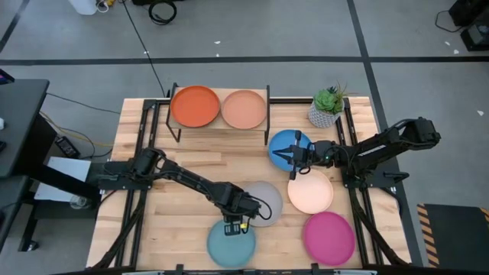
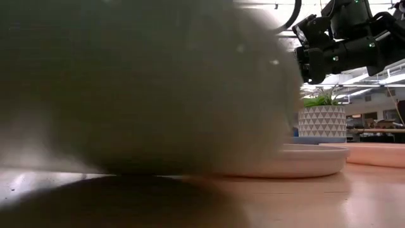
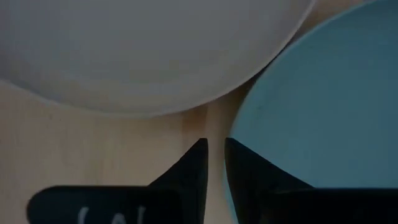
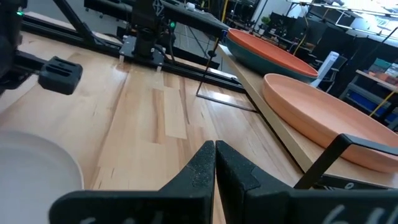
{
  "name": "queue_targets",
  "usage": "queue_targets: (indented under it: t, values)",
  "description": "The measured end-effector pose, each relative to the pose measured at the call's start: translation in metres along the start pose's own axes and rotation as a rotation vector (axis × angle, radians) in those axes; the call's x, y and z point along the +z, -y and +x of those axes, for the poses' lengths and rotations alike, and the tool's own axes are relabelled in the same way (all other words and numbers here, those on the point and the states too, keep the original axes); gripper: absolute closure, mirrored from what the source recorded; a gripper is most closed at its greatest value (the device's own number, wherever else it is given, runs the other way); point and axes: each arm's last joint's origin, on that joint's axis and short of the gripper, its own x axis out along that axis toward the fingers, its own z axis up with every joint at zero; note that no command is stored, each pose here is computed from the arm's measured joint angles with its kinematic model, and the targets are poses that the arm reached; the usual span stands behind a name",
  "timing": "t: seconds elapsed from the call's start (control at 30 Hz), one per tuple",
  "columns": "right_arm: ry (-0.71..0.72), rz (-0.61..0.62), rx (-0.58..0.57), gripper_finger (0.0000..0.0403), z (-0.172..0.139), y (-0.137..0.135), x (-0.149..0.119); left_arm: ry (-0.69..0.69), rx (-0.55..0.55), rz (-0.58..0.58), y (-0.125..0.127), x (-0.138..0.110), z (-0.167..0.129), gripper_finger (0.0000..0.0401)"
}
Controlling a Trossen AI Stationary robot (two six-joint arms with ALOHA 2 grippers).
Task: Place and stack plates onto a shelf
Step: Stack the light blue plate on top of the light brown plate on the shelf, then stack the gray plate on top of the light brown plate on the shelf
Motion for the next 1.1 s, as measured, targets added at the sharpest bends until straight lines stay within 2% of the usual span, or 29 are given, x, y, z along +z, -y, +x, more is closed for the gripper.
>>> queue_targets:
  t: [0.23,0.33,0.4,0.53,0.63,0.7,0.9,1.1]
  values:
    - [0.001,-0.014,0.001,0.0383,0.0,0.0,0.0,0.023,0.036,0.014,-0.006,-0.001,-0.017,0.0326]
    - [0.009,-0.013,-0.002,0.0383,0.0,0.0,0.001,0.058,0.119,0.083,-0.009,0.0,-0.02,0.0324]
    - [0.009,-0.014,-0.002,0.0383,0.0,0.0,0.001,0.044,0.2,0.193,-0.009,-0.003,-0.02,0.0324]
    - [0.007,-0.015,-0.001,0.0383,0.0,0.0,0.001,0.01,0.377,0.522,0.0,-0.013,-0.018,0.0324]
    - [0.004,-0.016,0.001,0.0383,0.0,0.0,0.0,0.009,0.476,0.695,0.008,-0.016,-0.018,0.0324]
    - [0.004,-0.015,0.0,0.0383,0.0,0.0,0.0,0.005,0.48,0.768,0.007,-0.015,-0.017,0.0323]
    - [-0.001,0.0,0.007,0.0383,0.0,0.0,0.0,0.025,0.41,0.862,-0.004,-0.005,-0.012,0.0316]
    - [-0.013,0.01,0.012,0.0383,0.0,-0.001,-0.001,-0.016,0.366,1.086,-0.008,-0.002,-0.012,0.028]
